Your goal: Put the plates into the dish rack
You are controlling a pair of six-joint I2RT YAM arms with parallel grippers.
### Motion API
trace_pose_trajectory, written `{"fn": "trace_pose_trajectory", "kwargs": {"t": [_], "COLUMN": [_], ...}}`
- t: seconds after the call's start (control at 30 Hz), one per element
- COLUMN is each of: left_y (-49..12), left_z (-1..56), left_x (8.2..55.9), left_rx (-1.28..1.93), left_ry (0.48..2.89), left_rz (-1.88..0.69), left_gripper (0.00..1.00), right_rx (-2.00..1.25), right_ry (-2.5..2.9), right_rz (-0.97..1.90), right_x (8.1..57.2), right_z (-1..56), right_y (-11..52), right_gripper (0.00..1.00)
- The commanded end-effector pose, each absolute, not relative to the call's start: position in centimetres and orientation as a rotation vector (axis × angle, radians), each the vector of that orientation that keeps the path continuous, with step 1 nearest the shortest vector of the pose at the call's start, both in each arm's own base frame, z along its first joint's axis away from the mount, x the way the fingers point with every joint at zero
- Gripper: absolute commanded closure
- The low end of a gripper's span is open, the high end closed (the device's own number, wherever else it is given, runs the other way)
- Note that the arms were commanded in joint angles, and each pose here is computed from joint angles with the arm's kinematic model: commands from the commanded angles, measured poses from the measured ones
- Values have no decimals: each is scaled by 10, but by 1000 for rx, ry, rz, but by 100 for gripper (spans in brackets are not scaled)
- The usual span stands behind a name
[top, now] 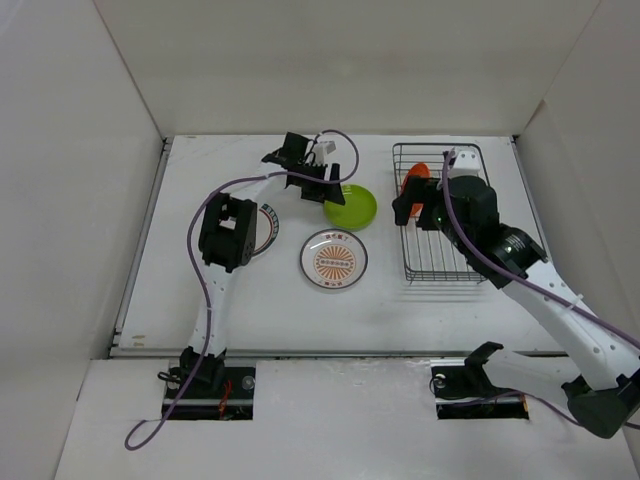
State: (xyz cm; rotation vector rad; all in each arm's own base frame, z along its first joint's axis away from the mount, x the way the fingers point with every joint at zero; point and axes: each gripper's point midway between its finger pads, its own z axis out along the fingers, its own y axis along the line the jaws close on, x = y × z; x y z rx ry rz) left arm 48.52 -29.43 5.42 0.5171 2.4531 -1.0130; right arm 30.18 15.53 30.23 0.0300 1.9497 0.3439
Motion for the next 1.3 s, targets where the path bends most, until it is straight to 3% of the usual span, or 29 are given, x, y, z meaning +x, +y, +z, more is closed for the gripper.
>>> {"fn": "trace_pose_trajectory", "kwargs": {"t": [0.0,0.1,0.13,0.2,0.5,0.6,0.73,1.03,1.27], "left_y": [-295,-295,-295,-293,-295,-300,-299,-236,-205], "left_z": [55,49,49,43,34,33,41,186,257], "left_x": [491,489,489,490,492,494,496,526,483], "left_rx": [497,494,494,487,450,450,419,315,446], "left_ry": [2466,2481,2481,2493,2517,2512,2506,2192,2028], "left_rz": [-934,-897,-897,-884,-894,-929,-973,-1162,-1288], "left_gripper": [32,44,54,57,93,100,100,100,100], "right_rx": [49,53,55,62,65,63,69,53,-63], "right_ry": [1947,1931,1921,1919,1940,1948,1958,1939,1846], "right_rz": [318,327,333,325,319,314,314,340,440], "right_x": [296,293,291,290,287,285,285,296,309], "right_z": [303,311,314,313,302,298,294,283,299], "right_y": [148,145,144,141,140,138,139,150,178], "right_gripper": [0,0,0,0,0,0,0,0,0]}}
